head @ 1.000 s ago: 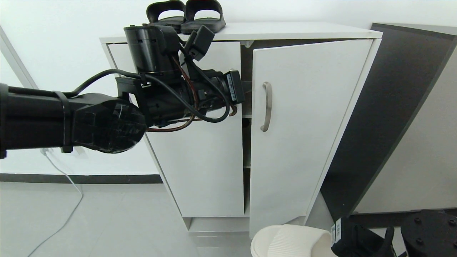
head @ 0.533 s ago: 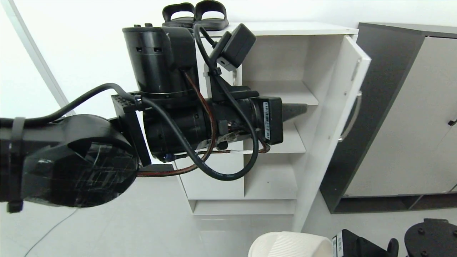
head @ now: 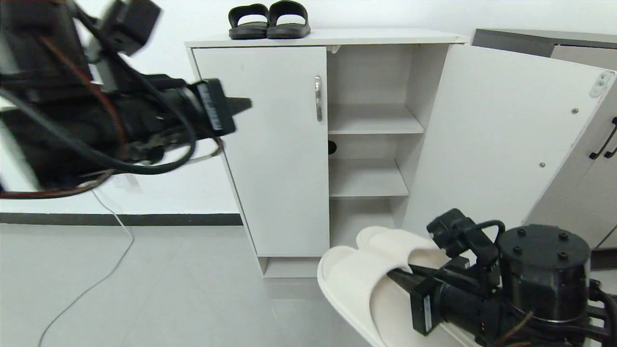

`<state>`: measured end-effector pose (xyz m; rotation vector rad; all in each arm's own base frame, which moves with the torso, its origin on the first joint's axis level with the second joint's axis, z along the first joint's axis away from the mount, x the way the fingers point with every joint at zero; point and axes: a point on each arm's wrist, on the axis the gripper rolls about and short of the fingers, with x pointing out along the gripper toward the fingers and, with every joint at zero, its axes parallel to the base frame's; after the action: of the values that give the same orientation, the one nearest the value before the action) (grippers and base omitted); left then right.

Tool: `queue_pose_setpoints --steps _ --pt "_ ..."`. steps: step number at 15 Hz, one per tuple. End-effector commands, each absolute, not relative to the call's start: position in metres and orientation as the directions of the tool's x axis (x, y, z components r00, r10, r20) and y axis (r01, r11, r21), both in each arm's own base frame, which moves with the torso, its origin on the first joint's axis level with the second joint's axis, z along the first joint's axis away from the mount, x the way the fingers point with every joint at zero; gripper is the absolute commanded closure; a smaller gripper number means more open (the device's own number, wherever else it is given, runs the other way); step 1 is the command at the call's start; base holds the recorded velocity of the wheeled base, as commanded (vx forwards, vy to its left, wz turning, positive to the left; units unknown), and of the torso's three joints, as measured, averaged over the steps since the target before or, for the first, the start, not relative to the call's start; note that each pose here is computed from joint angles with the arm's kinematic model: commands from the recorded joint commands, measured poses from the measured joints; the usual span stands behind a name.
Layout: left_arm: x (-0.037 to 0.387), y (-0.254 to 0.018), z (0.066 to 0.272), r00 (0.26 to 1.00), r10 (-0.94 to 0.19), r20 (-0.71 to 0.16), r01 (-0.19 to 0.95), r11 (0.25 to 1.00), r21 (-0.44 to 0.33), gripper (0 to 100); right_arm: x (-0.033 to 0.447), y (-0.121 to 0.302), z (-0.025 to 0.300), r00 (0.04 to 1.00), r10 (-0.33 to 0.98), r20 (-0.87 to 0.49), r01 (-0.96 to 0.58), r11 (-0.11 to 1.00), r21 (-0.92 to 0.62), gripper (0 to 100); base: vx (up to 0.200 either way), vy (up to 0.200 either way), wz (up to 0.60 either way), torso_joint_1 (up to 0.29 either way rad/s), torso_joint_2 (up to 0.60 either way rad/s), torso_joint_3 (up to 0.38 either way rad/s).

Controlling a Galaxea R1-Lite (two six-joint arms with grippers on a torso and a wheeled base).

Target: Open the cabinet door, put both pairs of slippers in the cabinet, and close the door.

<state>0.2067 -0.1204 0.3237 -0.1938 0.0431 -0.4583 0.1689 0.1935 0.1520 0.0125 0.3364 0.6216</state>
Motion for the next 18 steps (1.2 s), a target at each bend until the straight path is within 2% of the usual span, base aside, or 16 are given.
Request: queue_pose_setpoints --steps 1,2,3,4,5,6,7,8,10,11,13,14,15,17,18 --pt "0.081 -0.031 0.343 0.991 -0.13 0.02 0.131 0.975 -0.178 100 0.195 0.216 0.15 0.832 0.471 -0.294 -0.46 0.881 0.108 100 0.0 0.0 0.0 0.0 0.0 0.0" --pt "0.059 -0.015 0.33 0.999 -0.028 -0.016 0.025 0.991 -0.135 100 0.201 0.219 0.149 0.856 0.428 -0.291 -0.416 0.903 0.105 100 0.0 0.0 0.0 0.0 0.0 0.0" --pt "0.031 0.0 0.306 0.994 0.107 -0.012 -0.108 0.991 -0.075 100 0.207 0.218 0.143 0.877 0.374 -0.301 -0.365 0.927 0.088 100 0.0 0.0 0.0 0.0 0.0 0.0" --pt "0.008 0.007 0.283 0.979 0.206 0.004 -0.205 0.978 -0.048 100 0.212 0.216 0.137 0.885 0.342 -0.316 -0.336 0.939 0.074 100 0.0 0.0 0.0 0.0 0.0 0.0" --pt "-0.018 0.009 0.252 0.946 0.322 0.029 -0.321 0.946 -0.045 100 0.214 0.217 0.132 0.885 0.33 -0.329 -0.328 0.942 0.064 100 0.0 0.0 0.0 0.0 0.0 0.0" --pt "-0.033 0.007 0.221 0.92 0.391 0.034 -0.39 0.92 -0.033 100 0.215 0.218 0.13 0.884 0.329 -0.333 -0.328 0.943 0.062 100 0.0 0.0 0.0 0.0 0.0 0.0" --pt "-0.04 0.004 0.191 0.916 0.401 0.026 -0.401 0.916 -0.003 100 0.215 0.218 0.129 0.882 0.329 -0.338 -0.329 0.942 0.058 100 0.0 0.0 0.0 0.0 0.0 0.0" --pt "-0.042 0.002 0.16 0.916 0.401 0.004 -0.401 0.916 0.014 100 0.214 0.217 0.126 0.879 0.326 -0.347 -0.33 0.943 0.052 100 0.0 0.0 0.0 0.0 0.0 0.0" --pt "-0.033 0.002 0.117 0.915 0.402 -0.04 -0.402 0.915 0.027 100 0.214 0.217 0.123 0.877 0.324 -0.354 -0.329 0.943 0.049 100 0.0 0.0 0.0 0.0 0.0 0.0" --pt "-0.026 0.002 0.109 0.93 0.367 -0.012 -0.367 0.93 0.021 100 0.214 0.217 0.122 0.876 0.323 -0.358 -0.328 0.943 0.048 100 0.0 0.0 0.0 0.0 0.0 0.0" --pt "-0.016 -0.001 0.084 0.989 0.148 -0.021 -0.147 0.988 0.039 100 0.213 0.217 0.118 0.872 0.32 -0.371 -0.331 0.943 0.037 100 0.0 0.0 0.0 0.0 0.0 0.0" --pt "-0.016 -0.003 0.078 0.993 0.084 -0.084 -0.08 0.996 0.043 100 0.214 0.217 0.118 0.871 0.321 -0.371 -0.332 0.942 0.036 100 0.0 0.0 0.0 0.0 0.0 0.0" --pt "-0.016 -0.003 0.077 0.994 0.055 -0.095 -0.049 0.997 0.061 100 0.215 0.219 0.116 0.87 0.32 -0.375 -0.332 0.943 0.033 100 0.0 0.0 0.0 0.0 0.0 0.0" --pt "-0.02 -0.001 0.076 0.995 -0.095 -0.043 0.098 0.992 0.074 100 0.216 0.22 0.113 0.869 0.319 -0.379 -0.332 0.943 0.031 100 0.0 0.0 0.0 0.0 0.0 0.0" --pt "-0.021 -0.001 0.076 0.997 -0.067 -0.032 0.07 0.995 0.069 100 0.216 0.22 0.112 0.869 0.319 -0.378 -0.332 0.943 0.032 100 0.0 0.0 0.0 0.0 0.0 0.0"
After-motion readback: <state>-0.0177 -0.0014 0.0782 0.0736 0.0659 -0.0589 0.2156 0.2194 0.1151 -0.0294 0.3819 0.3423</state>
